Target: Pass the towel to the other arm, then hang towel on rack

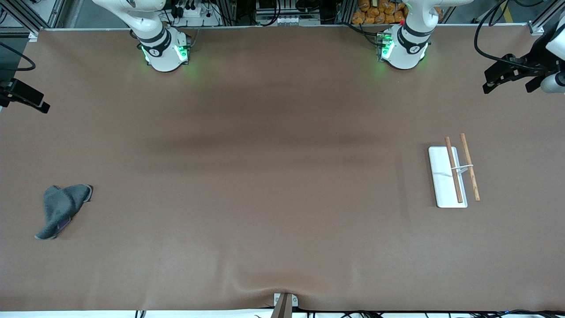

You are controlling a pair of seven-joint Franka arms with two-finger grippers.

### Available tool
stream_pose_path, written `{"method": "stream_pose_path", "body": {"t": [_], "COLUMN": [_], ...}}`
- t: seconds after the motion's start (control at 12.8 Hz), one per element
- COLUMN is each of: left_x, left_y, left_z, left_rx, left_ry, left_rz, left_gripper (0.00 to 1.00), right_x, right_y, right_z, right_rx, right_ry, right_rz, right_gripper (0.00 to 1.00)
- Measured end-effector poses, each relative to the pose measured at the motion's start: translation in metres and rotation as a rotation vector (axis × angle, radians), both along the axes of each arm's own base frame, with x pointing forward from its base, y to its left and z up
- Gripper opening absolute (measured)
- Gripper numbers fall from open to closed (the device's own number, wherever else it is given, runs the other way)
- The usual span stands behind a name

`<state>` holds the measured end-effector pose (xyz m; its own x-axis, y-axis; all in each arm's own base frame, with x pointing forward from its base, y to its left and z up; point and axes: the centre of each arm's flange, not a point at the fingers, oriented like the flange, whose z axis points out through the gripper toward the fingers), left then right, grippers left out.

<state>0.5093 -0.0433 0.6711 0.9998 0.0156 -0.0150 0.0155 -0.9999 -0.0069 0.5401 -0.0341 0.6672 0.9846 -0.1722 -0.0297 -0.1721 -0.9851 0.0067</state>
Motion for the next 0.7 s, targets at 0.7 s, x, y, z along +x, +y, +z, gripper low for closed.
{"method": "stream_pose_path", "body": {"t": [0.7], "left_x": [0.017], "left_y": [-0.001], "left_z": [-0.004], "left_rx": [-0.003], "left_ry": [0.000], "left_rz": [-0.001], "left_gripper": [1.00], "right_x": [0.000], "right_y": [0.005], "right_z": [0.001], "right_rx": [0.000], "right_ry": [-0.002], "right_rz": [0.011], "right_gripper": [1.00]}}
